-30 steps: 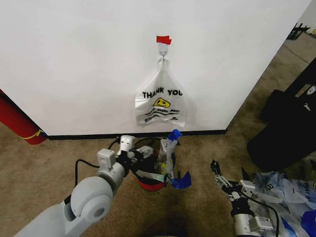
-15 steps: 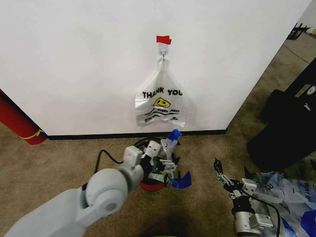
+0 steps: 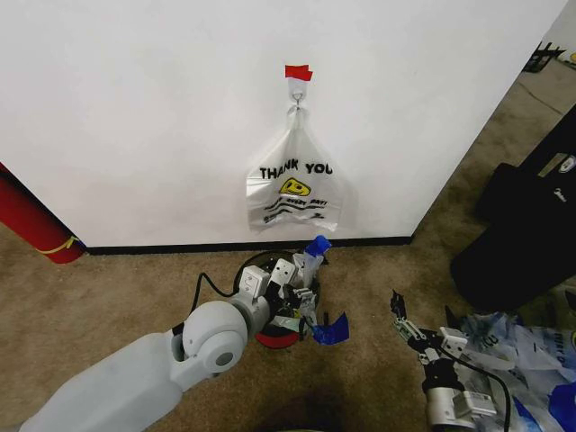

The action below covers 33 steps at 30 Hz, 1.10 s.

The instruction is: Pick up the garbage bag from the wall and place it over the trash bin.

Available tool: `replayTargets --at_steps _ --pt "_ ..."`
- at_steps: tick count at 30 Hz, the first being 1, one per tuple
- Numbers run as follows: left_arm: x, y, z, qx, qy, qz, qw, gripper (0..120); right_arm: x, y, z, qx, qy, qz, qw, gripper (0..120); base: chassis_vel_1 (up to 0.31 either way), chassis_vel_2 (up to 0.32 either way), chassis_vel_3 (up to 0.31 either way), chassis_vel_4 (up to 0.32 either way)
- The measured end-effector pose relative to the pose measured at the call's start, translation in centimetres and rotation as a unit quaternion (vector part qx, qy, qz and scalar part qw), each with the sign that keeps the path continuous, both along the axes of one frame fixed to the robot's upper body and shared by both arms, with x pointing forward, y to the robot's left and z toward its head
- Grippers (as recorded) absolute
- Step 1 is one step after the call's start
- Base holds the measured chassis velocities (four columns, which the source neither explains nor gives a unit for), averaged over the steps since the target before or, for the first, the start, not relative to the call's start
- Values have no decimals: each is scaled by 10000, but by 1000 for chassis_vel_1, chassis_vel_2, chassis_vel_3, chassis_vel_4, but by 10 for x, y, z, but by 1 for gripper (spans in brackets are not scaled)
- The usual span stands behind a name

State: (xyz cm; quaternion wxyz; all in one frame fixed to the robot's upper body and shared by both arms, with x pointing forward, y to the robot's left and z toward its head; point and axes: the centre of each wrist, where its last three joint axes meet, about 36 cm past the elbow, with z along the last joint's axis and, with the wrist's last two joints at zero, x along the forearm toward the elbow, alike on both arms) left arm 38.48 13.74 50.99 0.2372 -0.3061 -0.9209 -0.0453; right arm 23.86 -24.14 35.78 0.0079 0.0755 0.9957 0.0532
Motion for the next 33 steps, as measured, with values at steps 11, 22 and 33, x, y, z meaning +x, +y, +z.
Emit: replayTargets --at_steps 11,22,33 --pt "-1 1 -1 -70 87 102 9999 6 7 6 4 36 -3 115 9999 100 0 0 0 0" --pt "-5 5 0 -149 193 185 9995 0 17 14 13 359 269 375 9983 100 0 0 0 0" --pt "-13 7 4 -219 248 155 9993 0 97 32 59 1068 1725 1638 9654 100 0 0 0 0"
